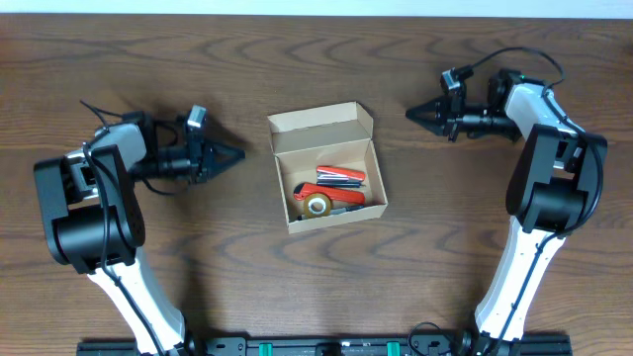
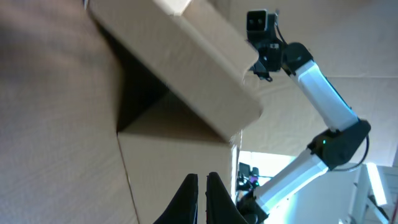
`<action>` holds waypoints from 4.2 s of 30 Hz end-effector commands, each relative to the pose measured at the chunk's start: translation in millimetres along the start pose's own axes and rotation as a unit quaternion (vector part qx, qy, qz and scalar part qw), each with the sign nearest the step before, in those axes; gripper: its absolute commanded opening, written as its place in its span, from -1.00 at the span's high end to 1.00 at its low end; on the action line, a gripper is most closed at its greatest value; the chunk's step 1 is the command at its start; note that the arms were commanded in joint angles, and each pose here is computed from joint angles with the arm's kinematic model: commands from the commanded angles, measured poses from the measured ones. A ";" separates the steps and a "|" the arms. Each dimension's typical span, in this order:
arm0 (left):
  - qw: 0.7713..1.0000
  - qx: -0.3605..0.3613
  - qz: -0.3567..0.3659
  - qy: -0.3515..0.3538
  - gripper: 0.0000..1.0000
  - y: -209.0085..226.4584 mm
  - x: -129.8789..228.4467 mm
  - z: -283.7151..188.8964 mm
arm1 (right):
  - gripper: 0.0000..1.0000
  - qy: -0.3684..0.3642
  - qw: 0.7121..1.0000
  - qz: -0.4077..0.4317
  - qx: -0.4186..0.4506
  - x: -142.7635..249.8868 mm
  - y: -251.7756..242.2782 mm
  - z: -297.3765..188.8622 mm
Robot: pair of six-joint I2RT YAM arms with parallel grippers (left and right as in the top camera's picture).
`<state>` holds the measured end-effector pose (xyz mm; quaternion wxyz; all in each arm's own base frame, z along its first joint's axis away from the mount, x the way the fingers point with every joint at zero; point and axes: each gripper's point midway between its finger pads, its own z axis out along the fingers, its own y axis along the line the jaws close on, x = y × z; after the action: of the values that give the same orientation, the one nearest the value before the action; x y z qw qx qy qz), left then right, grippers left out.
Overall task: Pack container
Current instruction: 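Move both grippers inward to the box's left and right lid flaps, then fold the lid down over the box with both grippers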
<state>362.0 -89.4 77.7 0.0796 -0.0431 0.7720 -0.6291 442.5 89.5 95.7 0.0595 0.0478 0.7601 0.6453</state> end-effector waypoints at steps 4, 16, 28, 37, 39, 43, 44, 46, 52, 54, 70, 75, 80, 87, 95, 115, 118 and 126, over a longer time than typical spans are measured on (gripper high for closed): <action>1.000 0.014 0.020 0.003 0.88 8.1 16.1 4.1 | 0.97 0.011 1.000 0.002 -0.022 26.4 -19.6 12.1; 0.999 -0.002 0.031 0.024 0.88 12.6 5.5 30.6 | 0.98 0.059 0.998 -0.001 -0.023 52.1 -28.3 52.9; 0.998 -0.037 0.036 0.035 0.88 20.9 -4.1 54.4 | 0.97 0.073 0.997 -0.004 -0.012 52.6 -32.2 67.0; 0.998 -0.042 0.030 0.032 0.88 28.9 -7.9 58.1 | 0.98 0.075 0.997 -0.002 -0.003 58.1 -41.5 67.3; 0.998 -0.042 0.023 0.034 0.88 33.6 -6.4 58.9 | 0.97 0.074 0.997 0.002 -0.002 58.9 -44.0 67.3; 0.998 -0.039 0.004 0.039 0.88 44.4 -2.0 61.6 | 0.97 0.071 0.997 0.002 -0.002 57.7 -47.5 67.5; 0.999 -0.035 0.002 0.040 0.88 44.9 -1.4 62.2 | 0.98 0.071 0.997 0.002 -0.002 57.5 -47.4 67.5; 0.999 -0.026 0.008 0.040 0.88 42.8 -2.3 63.5 | 0.97 0.070 0.998 0.003 -0.002 55.5 -47.8 67.9; 0.999 -0.025 0.003 0.033 0.88 41.5 -9.4 65.3 | 0.98 0.063 0.998 0.000 0.003 45.5 -49.9 70.9; 0.999 -0.025 0.000 0.031 0.88 41.0 -11.7 65.8 | 0.97 0.060 0.998 -0.004 0.004 41.4 -50.3 71.8; 0.999 -0.021 0.012 0.033 0.88 28.6 -25.0 93.9 | 0.98 0.061 0.998 -0.022 0.025 30.8 -53.5 90.2; 0.999 -0.020 0.008 0.032 0.88 27.9 -25.6 94.3 | 0.97 0.061 0.998 -0.026 0.023 27.6 -50.8 96.6; 0.999 -0.016 -0.002 0.034 0.88 26.0 -25.1 94.3 | 0.97 0.060 0.998 -0.034 0.006 23.7 -43.9 96.9; 0.999 -0.013 0.003 0.034 0.88 18.2 -25.8 93.8 | 0.97 0.060 0.998 -0.029 0.007 23.6 -39.6 96.3; 0.998 -0.036 0.054 0.007 0.88 -11.8 -38.9 86.4 | 0.97 0.045 0.996 -0.071 0.026 15.3 -6.5 90.4; 0.984 -0.125 0.123 0.017 0.88 -41.3 -11.2 63.2 | 0.97 0.061 0.975 -0.121 0.179 50.3 22.1 70.1; 0.982 -0.132 0.135 0.010 0.88 -47.3 -13.1 60.7 | 0.97 0.057 0.971 -0.127 0.193 50.6 26.5 66.4; 0.982 -0.133 0.134 0.011 0.88 -47.5 -12.2 60.5 | 0.97 0.062 0.970 -0.134 0.192 53.8 29.5 70.1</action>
<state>382.6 -155.6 109.9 0.1365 0.0440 0.8477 -0.5107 402.9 162.9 105.1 0.0769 -0.0580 0.8738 0.4767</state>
